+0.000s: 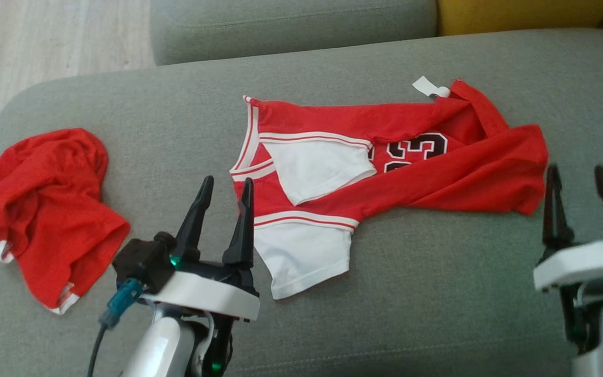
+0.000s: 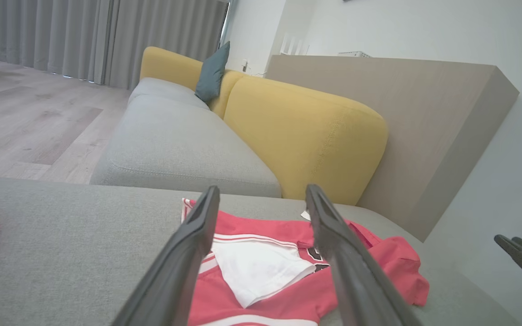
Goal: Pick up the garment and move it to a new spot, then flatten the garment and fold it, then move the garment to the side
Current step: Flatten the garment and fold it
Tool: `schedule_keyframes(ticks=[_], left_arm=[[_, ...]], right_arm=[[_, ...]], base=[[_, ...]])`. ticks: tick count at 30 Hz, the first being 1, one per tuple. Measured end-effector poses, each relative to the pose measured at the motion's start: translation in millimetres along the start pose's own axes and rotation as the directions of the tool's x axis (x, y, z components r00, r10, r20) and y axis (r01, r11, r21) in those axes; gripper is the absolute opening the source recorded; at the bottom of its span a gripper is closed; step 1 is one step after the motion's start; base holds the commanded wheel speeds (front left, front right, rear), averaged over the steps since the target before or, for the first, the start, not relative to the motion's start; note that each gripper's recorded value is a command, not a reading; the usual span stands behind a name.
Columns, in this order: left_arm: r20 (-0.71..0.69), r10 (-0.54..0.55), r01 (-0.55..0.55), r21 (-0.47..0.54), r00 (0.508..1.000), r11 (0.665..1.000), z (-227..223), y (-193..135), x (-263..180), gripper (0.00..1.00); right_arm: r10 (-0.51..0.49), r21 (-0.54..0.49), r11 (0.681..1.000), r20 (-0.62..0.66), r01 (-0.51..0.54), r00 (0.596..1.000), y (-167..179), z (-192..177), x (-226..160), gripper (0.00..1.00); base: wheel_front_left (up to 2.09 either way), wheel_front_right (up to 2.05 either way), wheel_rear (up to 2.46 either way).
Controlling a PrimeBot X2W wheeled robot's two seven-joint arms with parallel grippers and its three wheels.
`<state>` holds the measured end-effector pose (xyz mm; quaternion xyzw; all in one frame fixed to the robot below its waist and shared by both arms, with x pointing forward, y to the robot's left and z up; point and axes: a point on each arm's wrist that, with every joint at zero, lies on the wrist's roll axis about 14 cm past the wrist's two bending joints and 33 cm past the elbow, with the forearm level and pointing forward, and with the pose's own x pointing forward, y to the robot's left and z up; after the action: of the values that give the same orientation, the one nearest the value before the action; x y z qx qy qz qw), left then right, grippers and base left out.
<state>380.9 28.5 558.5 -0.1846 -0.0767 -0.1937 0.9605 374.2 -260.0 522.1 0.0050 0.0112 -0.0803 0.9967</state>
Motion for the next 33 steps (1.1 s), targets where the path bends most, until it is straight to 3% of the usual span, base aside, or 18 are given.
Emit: schedule_keyframes(ticks=[7, 12, 21, 28, 33], left_arm=[[-0.054, -0.011, 0.01, -0.011, 0.998, 1.0, -19.2, -2.6, 1.7, 1.0], [-0.166, -0.029, 0.028, -0.008, 0.986, 1.0, -54.6, -7.5, -7.6, 1.0], [-0.467, -0.009, 0.029, 0.036, 0.884, 0.999, -133.2, -3.8, -42.7, 1.0], [-0.57, -0.026, 0.054, 0.033, 0.821, 0.998, -158.4, -9.1, -52.0, 1.0], [-0.592, -0.008, 0.042, 0.044, 0.806, 0.998, -165.9, -5.4, -51.4, 1.0]], right_arm=[[-0.012, 0.039, 0.999, -0.003, 0.012, 1.0, -2.5, -4.0, -7.2, 1.0], [-0.029, 0.039, 0.999, -0.008, 0.029, 1.0, -7.9, -5.6, -6.7, 1.0], [-0.039, 0.041, 0.998, -0.007, 0.039, 0.999, -11.6, -5.4, -8.4, 1.0], [-0.054, 0.038, 0.998, -0.012, 0.055, 0.998, -16.8, -6.6, -10.9, 1.0], [-0.065, 0.035, 0.997, -0.019, 0.065, 0.998, -20.2, -8.9, -12.1, 1.0]], base=[[0.0, 0.0, 0.0], [0.0, 0.0, 0.0], [0.0, 0.0, 0.0], [0.0, 0.0, 0.0], [0.0, 0.0, 0.0]])
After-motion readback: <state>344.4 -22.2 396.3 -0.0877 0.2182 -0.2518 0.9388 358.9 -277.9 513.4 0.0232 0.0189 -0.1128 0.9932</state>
